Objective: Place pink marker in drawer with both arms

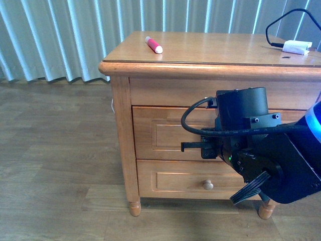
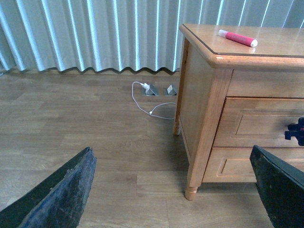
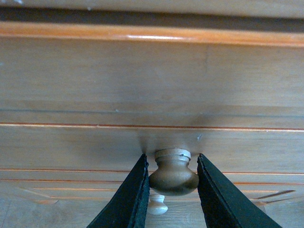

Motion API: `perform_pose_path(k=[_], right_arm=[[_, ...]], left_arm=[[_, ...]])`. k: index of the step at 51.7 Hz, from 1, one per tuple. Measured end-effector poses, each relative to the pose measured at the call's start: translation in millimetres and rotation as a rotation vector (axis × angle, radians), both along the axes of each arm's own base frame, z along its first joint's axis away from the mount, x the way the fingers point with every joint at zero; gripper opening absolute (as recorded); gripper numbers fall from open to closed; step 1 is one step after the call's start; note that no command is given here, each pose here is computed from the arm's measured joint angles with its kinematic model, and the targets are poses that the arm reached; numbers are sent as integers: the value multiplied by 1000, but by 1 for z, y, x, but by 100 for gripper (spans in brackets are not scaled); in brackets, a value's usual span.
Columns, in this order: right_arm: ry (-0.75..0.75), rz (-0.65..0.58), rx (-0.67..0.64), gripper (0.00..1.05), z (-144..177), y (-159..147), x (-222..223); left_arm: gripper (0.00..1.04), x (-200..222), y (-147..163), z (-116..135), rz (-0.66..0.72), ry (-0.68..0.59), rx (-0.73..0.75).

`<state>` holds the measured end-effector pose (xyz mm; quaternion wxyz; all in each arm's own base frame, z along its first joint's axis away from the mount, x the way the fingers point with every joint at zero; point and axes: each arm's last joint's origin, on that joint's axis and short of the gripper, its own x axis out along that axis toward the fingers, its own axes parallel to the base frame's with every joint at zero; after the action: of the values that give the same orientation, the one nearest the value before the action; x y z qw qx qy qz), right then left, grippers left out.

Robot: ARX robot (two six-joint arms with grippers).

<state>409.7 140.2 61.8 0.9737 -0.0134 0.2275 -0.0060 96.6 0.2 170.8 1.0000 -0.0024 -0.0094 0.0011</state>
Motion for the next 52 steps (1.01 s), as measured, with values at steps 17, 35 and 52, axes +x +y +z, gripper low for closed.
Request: perform_pose_path(k=[17, 35, 52], right_arm=[[16, 0, 3, 24, 0, 0, 1], [38, 16, 25, 24, 3, -4, -14], [124, 15, 33, 24, 9, -11, -78]], left_arm=[[98, 0, 0, 0, 0, 0, 0], [98, 0, 0, 0, 0, 0, 0], [98, 0, 0, 0, 0, 0, 0]])
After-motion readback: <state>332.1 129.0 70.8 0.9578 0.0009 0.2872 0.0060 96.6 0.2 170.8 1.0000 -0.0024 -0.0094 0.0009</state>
